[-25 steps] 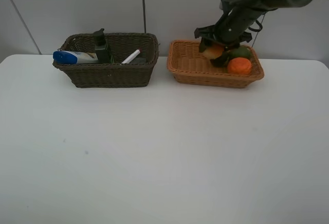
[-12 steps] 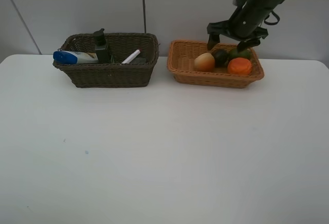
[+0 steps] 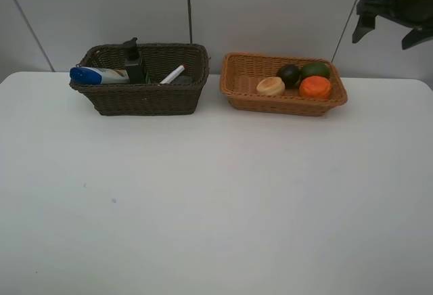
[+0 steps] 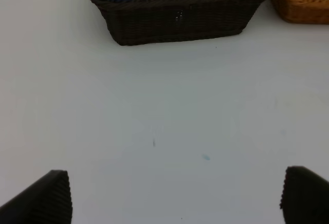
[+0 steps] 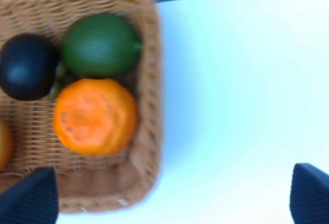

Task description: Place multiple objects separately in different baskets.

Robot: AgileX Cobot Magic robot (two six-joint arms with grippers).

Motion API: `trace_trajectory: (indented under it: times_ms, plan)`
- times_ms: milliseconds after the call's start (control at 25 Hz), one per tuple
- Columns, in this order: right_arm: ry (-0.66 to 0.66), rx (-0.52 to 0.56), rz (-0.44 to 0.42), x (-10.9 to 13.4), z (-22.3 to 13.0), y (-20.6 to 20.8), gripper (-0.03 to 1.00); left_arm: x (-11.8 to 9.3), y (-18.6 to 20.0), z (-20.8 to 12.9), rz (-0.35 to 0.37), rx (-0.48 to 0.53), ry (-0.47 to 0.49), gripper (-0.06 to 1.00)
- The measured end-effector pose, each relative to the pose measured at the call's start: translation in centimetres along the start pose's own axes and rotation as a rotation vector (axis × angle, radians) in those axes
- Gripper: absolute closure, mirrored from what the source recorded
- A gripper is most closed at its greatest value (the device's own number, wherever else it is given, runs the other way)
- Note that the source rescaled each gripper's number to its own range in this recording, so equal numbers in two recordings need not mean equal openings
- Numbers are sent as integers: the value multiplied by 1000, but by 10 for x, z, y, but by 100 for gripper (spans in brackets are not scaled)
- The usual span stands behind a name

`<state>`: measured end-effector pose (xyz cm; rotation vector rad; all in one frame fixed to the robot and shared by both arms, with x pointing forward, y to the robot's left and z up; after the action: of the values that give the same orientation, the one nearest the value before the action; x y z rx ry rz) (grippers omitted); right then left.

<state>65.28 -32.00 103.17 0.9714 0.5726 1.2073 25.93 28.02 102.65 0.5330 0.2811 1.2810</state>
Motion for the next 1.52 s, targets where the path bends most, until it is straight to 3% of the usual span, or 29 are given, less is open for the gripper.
trace_trajectory:
  times_ms: [320, 480, 840, 1160, 1400, 1520]
  plan:
    - [-20, -132, 36, -32, -78, 100, -3, 0, 0, 0, 0, 0, 0, -6]
    - [-6, -140, 33, -49, -141, 131, -3, 0, 0, 0, 0, 0, 0, -6]
    - [-24, -372, 134, -74, -250, 184, -3, 0, 0, 0, 0, 0, 0, -6]
    - [-24, -576, 199, -84, -290, 213, -3, 0, 0, 0, 0, 0, 0, -6]
    - [-16, -639, 215, -88, -307, 222, -3, 0, 0, 0, 0, 0, 0, -6]
    - [13, -622, 200, -89, -309, 215, -3, 0, 0, 0, 0, 0, 0, -6]
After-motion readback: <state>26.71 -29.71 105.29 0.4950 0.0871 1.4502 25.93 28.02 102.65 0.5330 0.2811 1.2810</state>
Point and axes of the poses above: a point on each arm's last joint axis where the gripper is mounted, y pointing back along that axis away from the gripper, x along the wrist's bending axis when the last joint is at zero, z = x × y, the point moved 4 cm from there along -y, pointing out along that axis toward the gripper, and after that the axes turned 12 degrees about -y, right-handed, at the moved point
